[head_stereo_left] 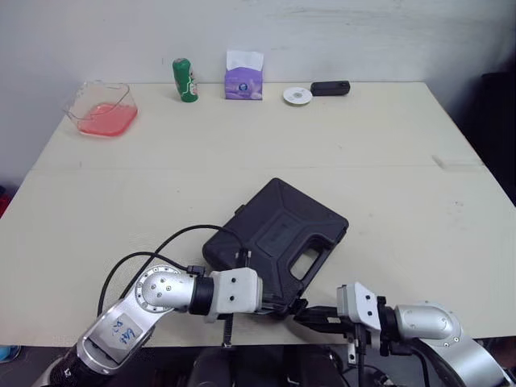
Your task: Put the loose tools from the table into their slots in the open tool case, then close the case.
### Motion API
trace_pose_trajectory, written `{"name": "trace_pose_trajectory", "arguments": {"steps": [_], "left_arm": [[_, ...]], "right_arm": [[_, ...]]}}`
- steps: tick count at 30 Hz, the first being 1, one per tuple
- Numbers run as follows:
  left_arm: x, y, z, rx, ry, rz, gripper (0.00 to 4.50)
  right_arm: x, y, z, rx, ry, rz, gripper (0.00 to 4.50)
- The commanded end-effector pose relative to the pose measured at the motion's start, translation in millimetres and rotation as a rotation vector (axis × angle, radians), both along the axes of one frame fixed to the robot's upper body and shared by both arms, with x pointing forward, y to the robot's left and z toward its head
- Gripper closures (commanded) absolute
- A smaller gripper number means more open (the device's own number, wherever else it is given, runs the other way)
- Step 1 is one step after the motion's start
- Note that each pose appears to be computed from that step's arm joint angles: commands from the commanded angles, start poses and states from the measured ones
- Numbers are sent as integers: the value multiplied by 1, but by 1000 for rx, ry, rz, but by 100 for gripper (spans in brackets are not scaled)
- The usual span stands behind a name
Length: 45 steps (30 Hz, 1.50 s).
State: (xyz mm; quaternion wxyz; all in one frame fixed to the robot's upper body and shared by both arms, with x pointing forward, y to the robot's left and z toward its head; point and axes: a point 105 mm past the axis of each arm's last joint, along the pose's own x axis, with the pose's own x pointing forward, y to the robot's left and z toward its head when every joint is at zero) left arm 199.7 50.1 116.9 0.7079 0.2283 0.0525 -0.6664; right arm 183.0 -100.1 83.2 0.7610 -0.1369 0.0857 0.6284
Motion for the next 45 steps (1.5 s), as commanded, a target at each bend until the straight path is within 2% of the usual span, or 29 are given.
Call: {"name": "trace_pose_trajectory", "arguments": {"steps": [1, 12, 18, 30, 36, 40, 45], "left_arm": [[24, 21, -23, 69, 70, 187, 439], [28, 23, -19, 42, 55, 236, 439], [31, 27, -6, 0, 8, 260, 439], [41, 18, -7, 30, -27, 240, 439], [34, 22, -21, 88, 35, 205, 439], [29, 25, -31, 125, 83, 195, 439], [31, 27, -37, 137, 70, 215, 439]], "right_arm": [[-3, 9, 20, 62, -51, 32, 450], [7, 9, 27, 55, -86, 40, 450], [6, 0, 28, 36, -49, 54, 450], [10, -5, 12, -16, -15, -1, 450], [18, 3, 17, 10, -58, -5, 450], [16, 13, 28, 80, -31, 11, 450], [18, 14, 28, 70, -40, 13, 450]]}}
